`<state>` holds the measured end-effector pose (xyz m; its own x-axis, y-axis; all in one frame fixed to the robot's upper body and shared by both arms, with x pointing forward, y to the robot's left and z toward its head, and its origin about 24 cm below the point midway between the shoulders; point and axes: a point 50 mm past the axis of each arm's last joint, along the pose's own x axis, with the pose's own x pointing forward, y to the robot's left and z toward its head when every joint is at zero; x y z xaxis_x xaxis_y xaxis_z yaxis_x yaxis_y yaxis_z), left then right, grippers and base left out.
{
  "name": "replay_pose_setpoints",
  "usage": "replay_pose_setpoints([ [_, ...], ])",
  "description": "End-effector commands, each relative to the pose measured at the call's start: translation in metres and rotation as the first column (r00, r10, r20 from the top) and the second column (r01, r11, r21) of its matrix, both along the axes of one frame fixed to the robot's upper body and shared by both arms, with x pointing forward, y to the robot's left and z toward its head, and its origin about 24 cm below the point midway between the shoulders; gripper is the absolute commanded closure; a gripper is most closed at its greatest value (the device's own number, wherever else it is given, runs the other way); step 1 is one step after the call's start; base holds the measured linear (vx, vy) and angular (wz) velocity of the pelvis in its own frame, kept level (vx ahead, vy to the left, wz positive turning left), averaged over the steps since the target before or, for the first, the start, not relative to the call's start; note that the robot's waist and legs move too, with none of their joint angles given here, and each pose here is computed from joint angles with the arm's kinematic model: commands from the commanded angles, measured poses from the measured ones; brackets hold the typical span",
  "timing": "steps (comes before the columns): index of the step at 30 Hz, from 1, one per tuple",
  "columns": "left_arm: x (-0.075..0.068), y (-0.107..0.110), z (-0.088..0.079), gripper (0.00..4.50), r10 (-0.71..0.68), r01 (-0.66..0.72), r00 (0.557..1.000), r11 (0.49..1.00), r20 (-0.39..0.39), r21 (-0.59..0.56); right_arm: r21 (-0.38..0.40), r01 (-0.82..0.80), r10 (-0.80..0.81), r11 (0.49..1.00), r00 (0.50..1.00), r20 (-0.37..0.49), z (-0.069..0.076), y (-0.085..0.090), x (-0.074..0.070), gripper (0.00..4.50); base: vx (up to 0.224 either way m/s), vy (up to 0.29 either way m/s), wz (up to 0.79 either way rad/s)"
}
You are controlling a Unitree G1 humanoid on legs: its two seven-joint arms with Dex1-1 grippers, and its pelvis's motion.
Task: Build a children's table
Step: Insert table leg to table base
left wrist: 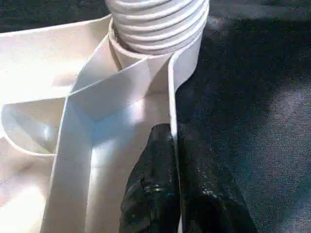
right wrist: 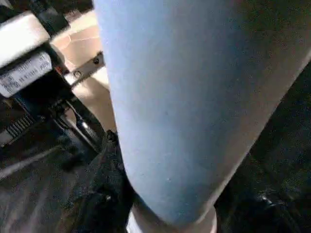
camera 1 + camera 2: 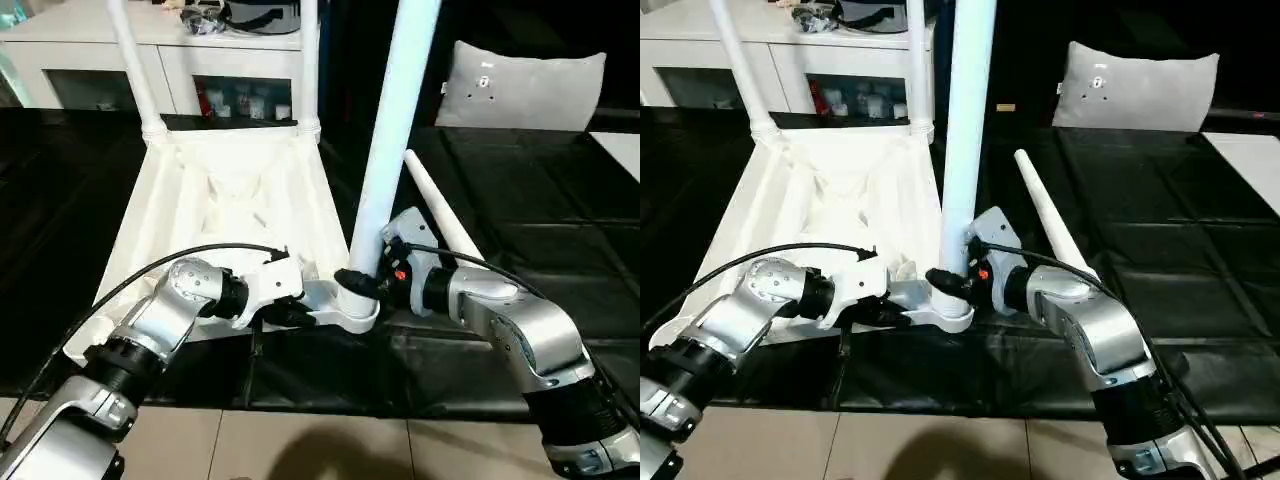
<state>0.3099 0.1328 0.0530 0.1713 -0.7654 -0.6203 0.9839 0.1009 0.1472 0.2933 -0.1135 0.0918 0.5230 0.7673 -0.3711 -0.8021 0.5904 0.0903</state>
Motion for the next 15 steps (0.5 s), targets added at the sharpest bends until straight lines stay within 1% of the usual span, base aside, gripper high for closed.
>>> replay_pose_setpoints([
  [1,-0.004,-0.001,-0.009,4.50,-0.029,0.030,0.999,0.998,-0.017,0.057,-0.024,-0.004,0.003,1.000,0.999,-0.037,-0.008,-0.002,-0.003,2.62,0.000,0.000,0.00],
  [5,-0.003,-0.001,-0.010,4.50,-0.035,0.036,0.999,0.998,-0.017,0.053,-0.018,0.010,-0.011,1.000,0.999,-0.045,-0.012,0.000,-0.001,2.62,0.000,0.000,0.00],
  [10,-0.003,-0.001,-0.008,4.50,-0.046,0.047,0.999,0.998,-0.014,0.050,0.068,0.049,-0.042,0.996,0.994,-0.104,-0.024,0.002,0.002,2.62,0.000,0.000,0.00],
  [15,-0.002,0.001,-0.006,4.50,-0.047,0.048,0.999,0.998,-0.012,0.051,0.071,0.046,-0.038,0.996,0.992,-0.116,-0.028,0.002,0.001,2.62,0.000,0.000,0.00],
])
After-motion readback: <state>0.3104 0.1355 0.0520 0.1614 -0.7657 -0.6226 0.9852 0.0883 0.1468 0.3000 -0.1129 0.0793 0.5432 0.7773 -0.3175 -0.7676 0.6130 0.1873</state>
